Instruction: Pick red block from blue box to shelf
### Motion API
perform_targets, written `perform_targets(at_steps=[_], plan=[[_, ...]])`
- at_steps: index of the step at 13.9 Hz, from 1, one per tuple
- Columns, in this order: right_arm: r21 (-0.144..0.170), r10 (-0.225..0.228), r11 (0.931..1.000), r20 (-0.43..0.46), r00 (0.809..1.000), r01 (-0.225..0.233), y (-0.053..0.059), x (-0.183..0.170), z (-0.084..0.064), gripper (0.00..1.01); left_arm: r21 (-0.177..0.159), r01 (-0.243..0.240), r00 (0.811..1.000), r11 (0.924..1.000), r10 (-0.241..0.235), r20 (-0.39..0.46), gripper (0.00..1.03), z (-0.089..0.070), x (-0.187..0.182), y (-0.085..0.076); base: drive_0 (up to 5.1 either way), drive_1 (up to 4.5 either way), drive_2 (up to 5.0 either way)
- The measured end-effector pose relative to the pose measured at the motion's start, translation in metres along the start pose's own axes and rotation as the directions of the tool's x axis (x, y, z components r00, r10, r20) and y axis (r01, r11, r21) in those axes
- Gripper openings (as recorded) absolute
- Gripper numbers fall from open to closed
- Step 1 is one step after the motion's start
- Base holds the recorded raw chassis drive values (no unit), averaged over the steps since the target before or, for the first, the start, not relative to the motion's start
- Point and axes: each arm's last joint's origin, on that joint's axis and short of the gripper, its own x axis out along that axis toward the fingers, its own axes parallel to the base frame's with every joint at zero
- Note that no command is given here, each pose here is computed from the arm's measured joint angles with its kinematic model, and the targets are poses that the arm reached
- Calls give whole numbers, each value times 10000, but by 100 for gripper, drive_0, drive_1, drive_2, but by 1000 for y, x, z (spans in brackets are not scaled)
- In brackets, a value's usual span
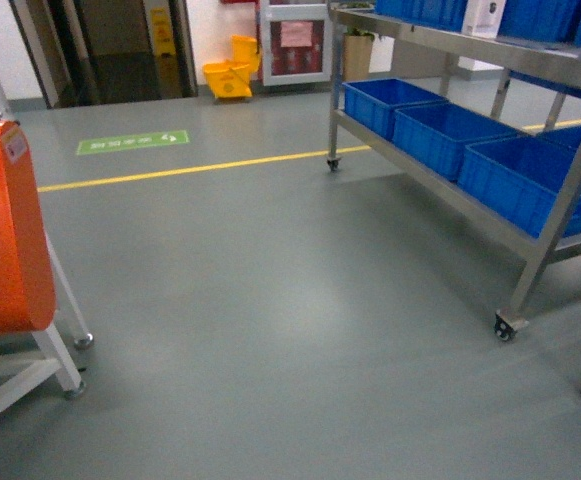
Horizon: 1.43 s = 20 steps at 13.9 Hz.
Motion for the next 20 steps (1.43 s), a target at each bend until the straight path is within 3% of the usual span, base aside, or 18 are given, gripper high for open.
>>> perform_targets(at_steps=[20], plan=[[0, 4, 10000, -4, 10000, -4, 0, 0, 0, 27, 0, 0, 10000, 10000, 0, 4, 98, 0, 0, 0, -152, -152, -152]])
